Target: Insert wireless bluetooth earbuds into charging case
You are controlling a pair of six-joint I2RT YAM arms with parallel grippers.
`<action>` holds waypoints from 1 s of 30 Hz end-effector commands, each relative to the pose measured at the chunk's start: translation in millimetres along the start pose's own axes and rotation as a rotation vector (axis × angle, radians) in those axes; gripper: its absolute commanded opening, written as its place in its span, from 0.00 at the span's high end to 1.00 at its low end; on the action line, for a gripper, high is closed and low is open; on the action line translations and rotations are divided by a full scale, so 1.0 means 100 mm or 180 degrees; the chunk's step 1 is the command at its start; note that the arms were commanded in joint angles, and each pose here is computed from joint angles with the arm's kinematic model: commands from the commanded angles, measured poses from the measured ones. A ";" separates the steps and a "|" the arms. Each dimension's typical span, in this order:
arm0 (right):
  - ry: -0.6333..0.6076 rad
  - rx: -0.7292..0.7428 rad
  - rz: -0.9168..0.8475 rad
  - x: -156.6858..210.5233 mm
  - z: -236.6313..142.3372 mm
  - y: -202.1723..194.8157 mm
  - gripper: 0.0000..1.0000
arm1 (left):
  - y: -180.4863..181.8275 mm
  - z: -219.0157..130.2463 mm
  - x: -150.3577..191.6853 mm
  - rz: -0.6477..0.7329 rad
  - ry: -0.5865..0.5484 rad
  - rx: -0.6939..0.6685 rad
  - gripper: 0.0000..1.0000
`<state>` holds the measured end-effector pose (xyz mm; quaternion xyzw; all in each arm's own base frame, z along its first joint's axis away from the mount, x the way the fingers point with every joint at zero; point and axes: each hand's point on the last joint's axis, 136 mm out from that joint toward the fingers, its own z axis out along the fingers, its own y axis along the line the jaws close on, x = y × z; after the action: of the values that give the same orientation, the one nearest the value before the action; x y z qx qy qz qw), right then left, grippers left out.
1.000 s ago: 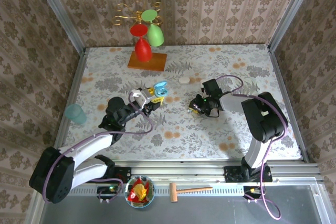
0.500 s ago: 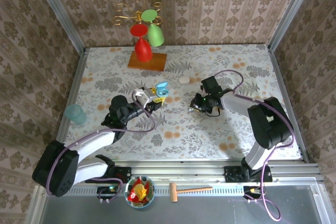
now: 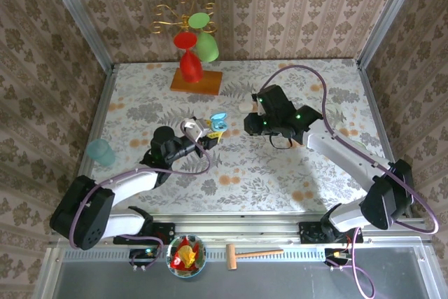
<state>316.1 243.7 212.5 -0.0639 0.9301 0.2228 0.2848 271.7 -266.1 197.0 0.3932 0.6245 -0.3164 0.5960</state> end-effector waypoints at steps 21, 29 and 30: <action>-0.0041 0.0173 -0.1028 -0.23 0.09 0.57 0.85 | -0.10 0.02 -0.27 -0.0141 -0.0237 0.0208 0.68; 0.0028 0.0219 -0.1063 -0.18 0.21 0.53 0.85 | -0.12 0.02 -0.33 -0.0138 -0.0282 0.0242 0.68; 0.0036 0.0226 -0.1069 -0.17 0.22 0.52 0.85 | -0.12 0.02 -0.33 -0.0137 -0.0285 0.0239 0.68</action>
<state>325.0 301.4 223.7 -0.2033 0.9167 0.1547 0.3072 264.3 -272.5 195.6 0.3867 0.6294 -0.3537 0.5738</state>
